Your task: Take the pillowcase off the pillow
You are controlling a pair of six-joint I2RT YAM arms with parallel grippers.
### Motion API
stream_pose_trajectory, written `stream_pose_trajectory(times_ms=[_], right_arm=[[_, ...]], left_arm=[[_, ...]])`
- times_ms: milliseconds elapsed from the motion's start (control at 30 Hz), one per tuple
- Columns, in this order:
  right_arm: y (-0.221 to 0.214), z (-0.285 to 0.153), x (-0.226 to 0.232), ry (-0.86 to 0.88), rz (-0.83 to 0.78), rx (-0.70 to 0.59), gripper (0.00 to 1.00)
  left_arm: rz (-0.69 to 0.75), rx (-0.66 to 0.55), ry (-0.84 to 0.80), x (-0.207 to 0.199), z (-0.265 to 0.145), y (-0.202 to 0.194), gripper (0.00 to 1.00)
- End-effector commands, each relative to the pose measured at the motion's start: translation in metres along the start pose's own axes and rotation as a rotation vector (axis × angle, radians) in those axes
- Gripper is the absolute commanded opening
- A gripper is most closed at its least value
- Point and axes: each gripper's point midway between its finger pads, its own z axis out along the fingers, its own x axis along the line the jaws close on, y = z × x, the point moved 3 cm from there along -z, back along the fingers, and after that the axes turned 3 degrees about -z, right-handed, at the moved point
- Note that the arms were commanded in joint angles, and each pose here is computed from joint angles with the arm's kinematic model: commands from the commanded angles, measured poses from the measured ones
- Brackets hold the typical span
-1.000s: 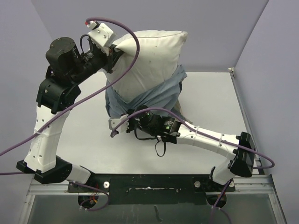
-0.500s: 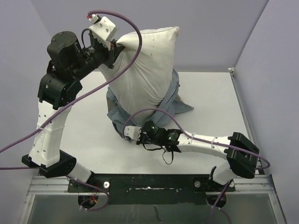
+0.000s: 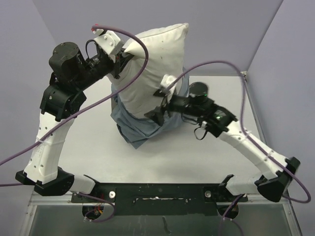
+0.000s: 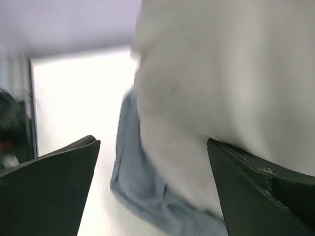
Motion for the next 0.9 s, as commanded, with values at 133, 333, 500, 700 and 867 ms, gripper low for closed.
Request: stream_pose_trajectory(times_ms=[133, 333, 500, 700, 867], right_arm=[[0.123, -0.097, -0.058, -0.013, 0.052, -0.396, 0.98], [0.104, -0.130, -0.146, -0.314, 0.119, -0.354, 0.98], [0.083, -0.118, -0.157, -0.290, 0.163, -0.295, 0.98], [0.098, -0.077, -0.101, 0.149, 0.149, -0.437, 0.98], [0.114, -0.040, -0.087, 0.219, 0.130, -0.411, 0.83]], left_arm=[[0.094, -0.195, -0.117, -0.021, -0.029, 0.050, 0.00], [0.103, -0.185, -0.210, -0.036, -0.038, 0.049, 0.00], [0.108, -0.186, -0.209, -0.036, -0.039, 0.048, 0.00], [0.100, -0.170, -0.209, -0.034, -0.028, 0.040, 0.00], [0.132, -0.142, -0.181, -0.026, -0.017, 0.032, 0.18]])
